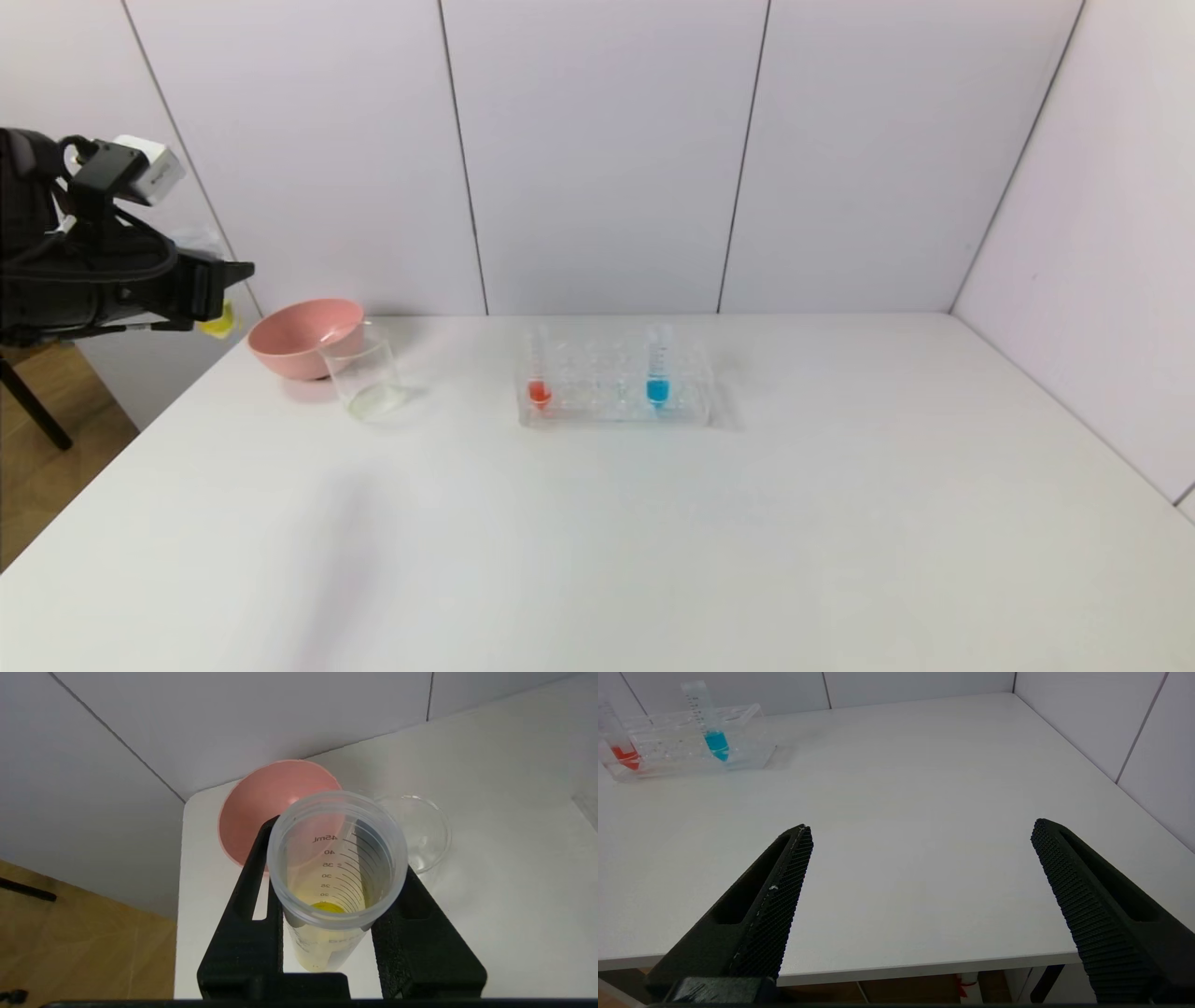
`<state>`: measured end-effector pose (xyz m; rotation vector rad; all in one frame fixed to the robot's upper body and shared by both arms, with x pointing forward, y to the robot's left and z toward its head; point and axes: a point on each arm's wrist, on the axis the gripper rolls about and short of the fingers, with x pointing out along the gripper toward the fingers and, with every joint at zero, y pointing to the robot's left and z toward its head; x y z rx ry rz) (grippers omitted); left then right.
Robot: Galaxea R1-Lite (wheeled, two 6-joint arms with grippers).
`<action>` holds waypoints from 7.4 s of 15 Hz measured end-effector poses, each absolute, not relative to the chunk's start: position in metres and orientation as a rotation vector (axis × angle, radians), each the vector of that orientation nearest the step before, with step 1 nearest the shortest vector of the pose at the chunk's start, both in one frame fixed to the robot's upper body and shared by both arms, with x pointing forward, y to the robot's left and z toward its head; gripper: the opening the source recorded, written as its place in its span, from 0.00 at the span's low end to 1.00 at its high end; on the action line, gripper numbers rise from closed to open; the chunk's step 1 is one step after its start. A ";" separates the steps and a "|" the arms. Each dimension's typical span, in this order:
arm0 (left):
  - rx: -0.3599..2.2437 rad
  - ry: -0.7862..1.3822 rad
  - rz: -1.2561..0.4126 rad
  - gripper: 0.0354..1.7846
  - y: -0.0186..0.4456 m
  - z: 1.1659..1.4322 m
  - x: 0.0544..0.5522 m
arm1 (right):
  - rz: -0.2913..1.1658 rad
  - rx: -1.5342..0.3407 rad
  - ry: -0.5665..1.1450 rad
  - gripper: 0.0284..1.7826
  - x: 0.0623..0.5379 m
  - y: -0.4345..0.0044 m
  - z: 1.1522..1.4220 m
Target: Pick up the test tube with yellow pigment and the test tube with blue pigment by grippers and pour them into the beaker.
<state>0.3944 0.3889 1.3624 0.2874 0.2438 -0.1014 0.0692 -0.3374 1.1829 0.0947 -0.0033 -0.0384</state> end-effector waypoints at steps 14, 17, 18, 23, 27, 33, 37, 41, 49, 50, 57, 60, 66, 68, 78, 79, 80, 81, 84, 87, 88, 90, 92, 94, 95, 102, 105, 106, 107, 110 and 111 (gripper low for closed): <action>0.556 0.348 -0.311 0.29 0.402 1.355 0.421 | -0.038 0.095 -0.003 0.96 0.069 -0.337 1.183; 0.582 0.364 -0.375 0.29 0.402 1.353 0.429 | -0.038 0.095 -0.003 0.96 0.069 -0.337 1.183; 0.598 0.382 -0.391 0.29 0.402 1.353 0.431 | -0.038 0.095 -0.003 0.96 0.069 -0.337 1.183; 0.686 0.461 -0.463 0.29 0.404 1.359 0.439 | -0.038 0.095 -0.003 0.96 0.069 -0.337 1.183; 0.748 0.480 -0.501 0.29 0.407 1.360 0.450 | -0.038 0.095 -0.003 0.96 0.069 -0.337 1.183; 0.839 0.486 -0.591 0.29 0.411 1.361 0.467 | -0.038 0.095 -0.003 0.96 0.069 -0.337 1.183; 0.897 0.482 -0.660 0.29 0.413 1.356 0.478 | -0.038 0.095 -0.003 0.96 0.069 -0.337 1.183; 0.953 0.476 -0.678 0.29 0.417 1.351 0.483 | -0.038 0.095 -0.003 0.96 0.069 -0.337 1.183; 0.976 0.489 -0.696 0.29 0.419 1.342 0.489 | -0.038 0.095 -0.003 0.96 0.069 -0.337 1.183; 0.976 0.490 -0.697 0.29 0.419 1.341 0.490 | -0.038 0.095 -0.003 0.96 0.069 -0.337 1.183; 1.057 0.537 -0.660 0.29 0.412 1.338 0.495 | -0.038 0.095 -0.003 0.96 0.069 -0.337 1.183; 1.131 0.560 -0.652 0.29 0.410 1.336 0.497 | -0.038 0.095 -0.003 0.96 0.069 -0.337 1.183; 1.257 0.587 -0.663 0.29 0.403 1.333 0.500 | -0.038 0.095 -0.003 0.96 0.069 -0.337 1.183; 1.266 0.592 -0.664 0.29 0.400 1.333 0.500 | -0.038 0.095 -0.003 0.96 0.069 -0.337 1.183; 1.311 0.659 -0.622 0.29 0.391 1.331 0.503 | -0.038 0.094 -0.003 0.96 0.069 -0.337 1.183; 1.315 0.662 -0.622 0.29 0.389 1.330 0.504 | -0.038 0.095 -0.003 0.96 0.069 -0.337 1.183; 1.318 0.666 -0.620 0.29 0.387 1.330 0.504 | -0.038 0.095 -0.003 0.96 0.069 -0.337 1.183; 1.319 0.667 -0.620 0.29 0.387 1.329 0.504 | -0.038 0.095 -0.003 0.96 0.069 -0.337 1.183; 1.322 0.671 -0.617 0.29 0.387 1.329 0.505 | -0.038 0.095 -0.003 0.96 0.069 -0.337 1.183; 1.341 0.704 -0.588 0.29 0.386 1.329 0.505 | -0.038 0.095 -0.004 0.96 0.069 -0.337 1.183; 1.345 0.708 -0.586 0.29 0.385 1.329 0.505 | -0.039 0.095 -0.004 0.96 0.069 -0.337 1.183; 1.333 0.724 -0.573 0.29 0.381 1.328 0.506 | -0.038 0.095 -0.004 0.96 0.069 -0.337 1.183; 1.320 0.744 -0.564 0.29 0.379 1.327 0.506 | -0.038 0.095 -0.004 0.96 0.069 -0.337 1.183; 1.305 0.751 -0.562 0.29 0.378 1.326 0.507 | -0.038 0.095 -0.003 0.96 0.069 -0.337 1.183; 1.304 0.751 -0.561 0.29 0.378 1.325 0.507 | -0.038 0.095 -0.003 0.96 0.069 -0.337 1.183; 1.308 0.765 -0.556 0.29 0.377 1.325 0.507 | -0.038 0.095 -0.003 0.96 0.069 -0.337 1.183; 1.332 0.801 -0.535 0.29 0.373 1.324 0.507 | -0.038 0.095 -0.003 0.96 0.069 -0.337 1.183; 1.340 0.809 -0.532 0.29 0.371 1.323 0.508 | -0.038 0.095 -0.003 0.96 0.069 -0.337 1.183; 1.347 0.820 -0.529 0.29 0.370 1.323 0.508 | -0.038 0.095 -0.003 0.96 0.069 -0.337 1.183; 1.352 0.838 -0.535 0.29 0.369 1.319 0.509 | -0.039 0.095 -0.004 0.96 0.069 -0.337 1.183; 1.357 0.843 -0.537 0.29 0.368 1.318 0.510 | -0.039 0.095 -0.003 0.96 0.069 -0.337 1.183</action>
